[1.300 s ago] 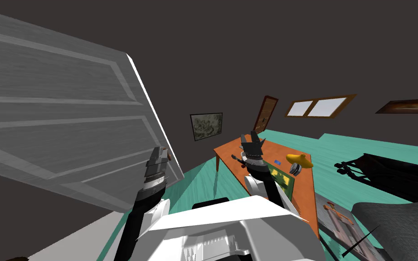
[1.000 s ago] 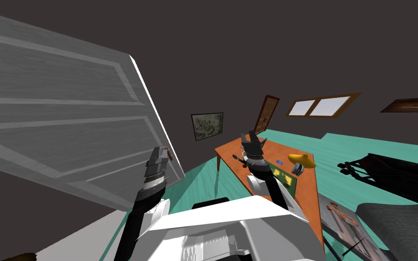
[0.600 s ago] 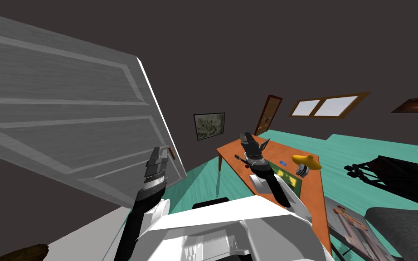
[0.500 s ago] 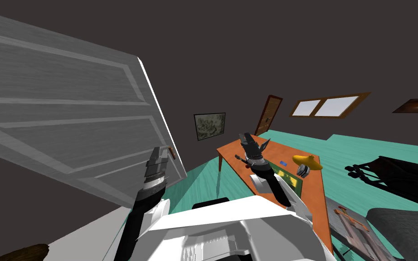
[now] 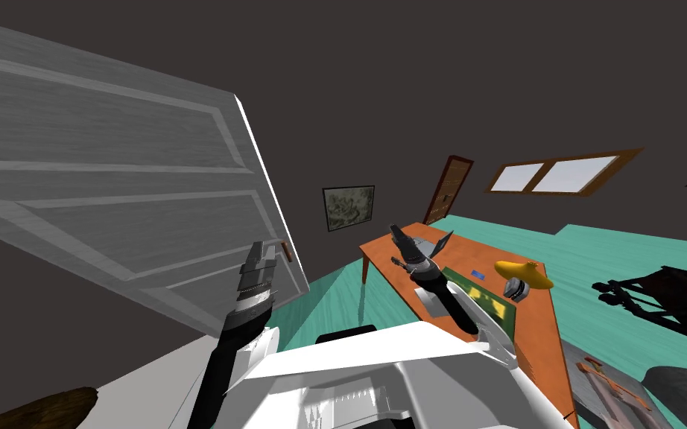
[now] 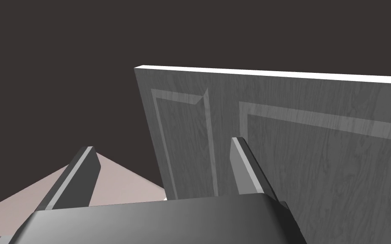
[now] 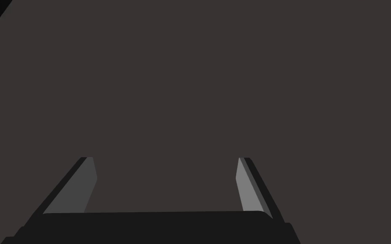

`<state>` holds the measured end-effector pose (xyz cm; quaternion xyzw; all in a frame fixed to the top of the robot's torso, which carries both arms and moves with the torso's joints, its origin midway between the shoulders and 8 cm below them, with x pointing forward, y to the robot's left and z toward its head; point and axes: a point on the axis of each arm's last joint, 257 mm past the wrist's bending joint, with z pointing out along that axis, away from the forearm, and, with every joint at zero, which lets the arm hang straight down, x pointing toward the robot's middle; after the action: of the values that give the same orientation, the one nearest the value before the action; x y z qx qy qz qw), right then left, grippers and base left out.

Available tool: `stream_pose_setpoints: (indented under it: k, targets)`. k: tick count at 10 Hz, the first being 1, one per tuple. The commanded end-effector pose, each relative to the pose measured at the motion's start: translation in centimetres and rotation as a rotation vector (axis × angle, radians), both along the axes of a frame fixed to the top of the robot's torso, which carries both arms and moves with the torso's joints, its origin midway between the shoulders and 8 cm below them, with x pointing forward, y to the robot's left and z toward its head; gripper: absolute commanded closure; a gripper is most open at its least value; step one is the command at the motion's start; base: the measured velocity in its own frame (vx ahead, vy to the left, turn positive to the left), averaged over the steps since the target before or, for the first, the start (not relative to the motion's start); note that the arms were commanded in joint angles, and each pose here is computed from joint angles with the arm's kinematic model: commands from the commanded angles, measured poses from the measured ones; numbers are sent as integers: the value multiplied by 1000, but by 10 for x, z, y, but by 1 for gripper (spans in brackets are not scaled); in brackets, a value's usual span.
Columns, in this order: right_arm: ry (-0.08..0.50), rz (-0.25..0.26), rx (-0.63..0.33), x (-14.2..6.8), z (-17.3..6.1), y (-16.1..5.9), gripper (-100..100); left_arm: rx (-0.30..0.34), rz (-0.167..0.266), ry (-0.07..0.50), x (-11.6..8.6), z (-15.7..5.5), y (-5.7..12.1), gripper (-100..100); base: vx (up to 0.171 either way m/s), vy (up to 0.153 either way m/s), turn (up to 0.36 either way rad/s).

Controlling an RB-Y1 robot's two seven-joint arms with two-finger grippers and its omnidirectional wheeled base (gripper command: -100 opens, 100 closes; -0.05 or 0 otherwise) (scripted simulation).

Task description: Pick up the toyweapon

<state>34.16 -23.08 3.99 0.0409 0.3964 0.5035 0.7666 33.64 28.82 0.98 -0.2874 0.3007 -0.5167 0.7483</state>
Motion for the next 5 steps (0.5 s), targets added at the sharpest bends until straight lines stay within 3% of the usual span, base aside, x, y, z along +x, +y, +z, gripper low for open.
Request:
stream_pose_setpoints:
  k: [1,5]
  targets:
    - [15,2,-30,4,-7,-1,-100,0,0,0,0,0,0,0,28,4,26]
    - [137,-3,-179,25,-60,-4,-100,0,0,0,0,0,0,0,43,0,64]
